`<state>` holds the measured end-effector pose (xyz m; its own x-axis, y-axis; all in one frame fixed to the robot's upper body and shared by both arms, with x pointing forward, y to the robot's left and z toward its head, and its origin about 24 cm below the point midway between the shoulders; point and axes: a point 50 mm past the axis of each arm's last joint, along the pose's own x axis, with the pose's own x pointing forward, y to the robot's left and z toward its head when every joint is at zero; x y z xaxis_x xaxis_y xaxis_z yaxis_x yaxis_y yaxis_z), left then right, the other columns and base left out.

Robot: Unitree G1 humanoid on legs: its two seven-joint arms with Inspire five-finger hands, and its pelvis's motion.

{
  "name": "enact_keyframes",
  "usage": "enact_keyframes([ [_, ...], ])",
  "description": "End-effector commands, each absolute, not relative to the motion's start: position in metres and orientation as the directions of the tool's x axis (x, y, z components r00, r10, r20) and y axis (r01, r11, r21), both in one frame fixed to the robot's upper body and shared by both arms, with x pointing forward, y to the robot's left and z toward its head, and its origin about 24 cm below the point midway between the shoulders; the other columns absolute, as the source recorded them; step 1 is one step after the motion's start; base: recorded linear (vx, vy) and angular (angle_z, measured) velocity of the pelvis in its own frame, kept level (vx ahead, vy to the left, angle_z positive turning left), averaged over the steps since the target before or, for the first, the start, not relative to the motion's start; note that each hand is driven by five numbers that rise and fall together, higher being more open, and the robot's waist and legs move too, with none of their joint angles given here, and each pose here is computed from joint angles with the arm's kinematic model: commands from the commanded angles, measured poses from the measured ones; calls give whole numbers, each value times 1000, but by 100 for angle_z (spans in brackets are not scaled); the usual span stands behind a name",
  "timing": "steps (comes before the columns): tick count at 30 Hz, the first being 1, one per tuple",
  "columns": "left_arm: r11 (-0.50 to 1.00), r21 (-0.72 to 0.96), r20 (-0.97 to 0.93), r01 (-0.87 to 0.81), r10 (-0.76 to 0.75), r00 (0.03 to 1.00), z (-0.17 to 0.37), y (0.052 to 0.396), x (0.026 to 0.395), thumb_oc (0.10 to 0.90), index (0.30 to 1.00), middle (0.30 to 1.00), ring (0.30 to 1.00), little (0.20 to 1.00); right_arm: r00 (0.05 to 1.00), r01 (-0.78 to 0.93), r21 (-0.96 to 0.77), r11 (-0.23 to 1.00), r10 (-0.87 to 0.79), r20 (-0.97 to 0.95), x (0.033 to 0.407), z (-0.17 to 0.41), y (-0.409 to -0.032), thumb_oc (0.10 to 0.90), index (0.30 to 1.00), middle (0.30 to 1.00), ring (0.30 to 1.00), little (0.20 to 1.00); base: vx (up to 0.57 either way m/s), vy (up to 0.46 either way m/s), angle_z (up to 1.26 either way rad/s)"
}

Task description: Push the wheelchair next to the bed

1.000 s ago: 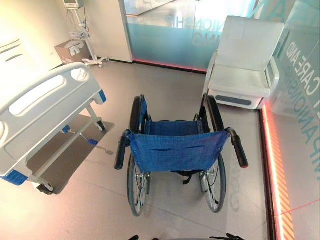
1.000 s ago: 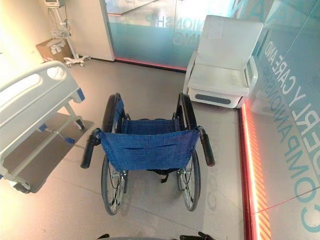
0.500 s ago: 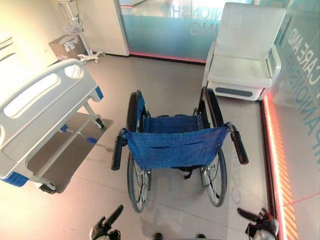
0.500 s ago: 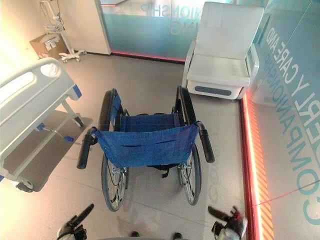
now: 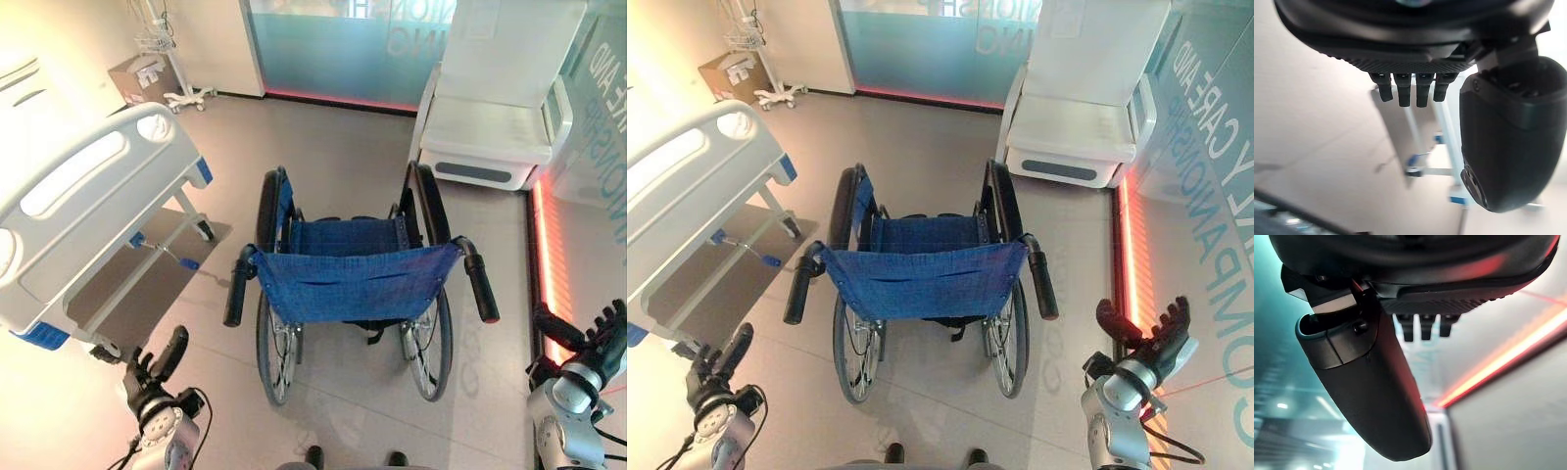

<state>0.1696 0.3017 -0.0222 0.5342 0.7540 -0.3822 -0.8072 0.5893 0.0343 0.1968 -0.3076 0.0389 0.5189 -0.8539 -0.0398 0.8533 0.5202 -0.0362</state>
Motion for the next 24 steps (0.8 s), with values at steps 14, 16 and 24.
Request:
enact_keyframes([
  [14, 862, -200, 263, -466, 506, 822, 143, 291, 224, 800, 900, 900, 900, 900, 670, 489, 183, 853, -502, 546, 220, 181, -274, 800, 900, 900, 900, 900, 15, -3, 0],
  [16, 893, -227, 287, -389, 443, 850, 150, 284, 226, 800, 900, 900, 900, 900, 703, 433, 185, 882, -459, 544, 222, 184, -267, 800, 900, 900, 900, 900, -15, -8, 0],
  [24, 948, -295, 260, -123, 203, 944, 158, 264, 223, 800, 900, 900, 900, 900, 864, 241, 217, 946, -311, 396, 223, 170, -249, 800, 900, 900, 900, 900, 0, 0, 0],
])
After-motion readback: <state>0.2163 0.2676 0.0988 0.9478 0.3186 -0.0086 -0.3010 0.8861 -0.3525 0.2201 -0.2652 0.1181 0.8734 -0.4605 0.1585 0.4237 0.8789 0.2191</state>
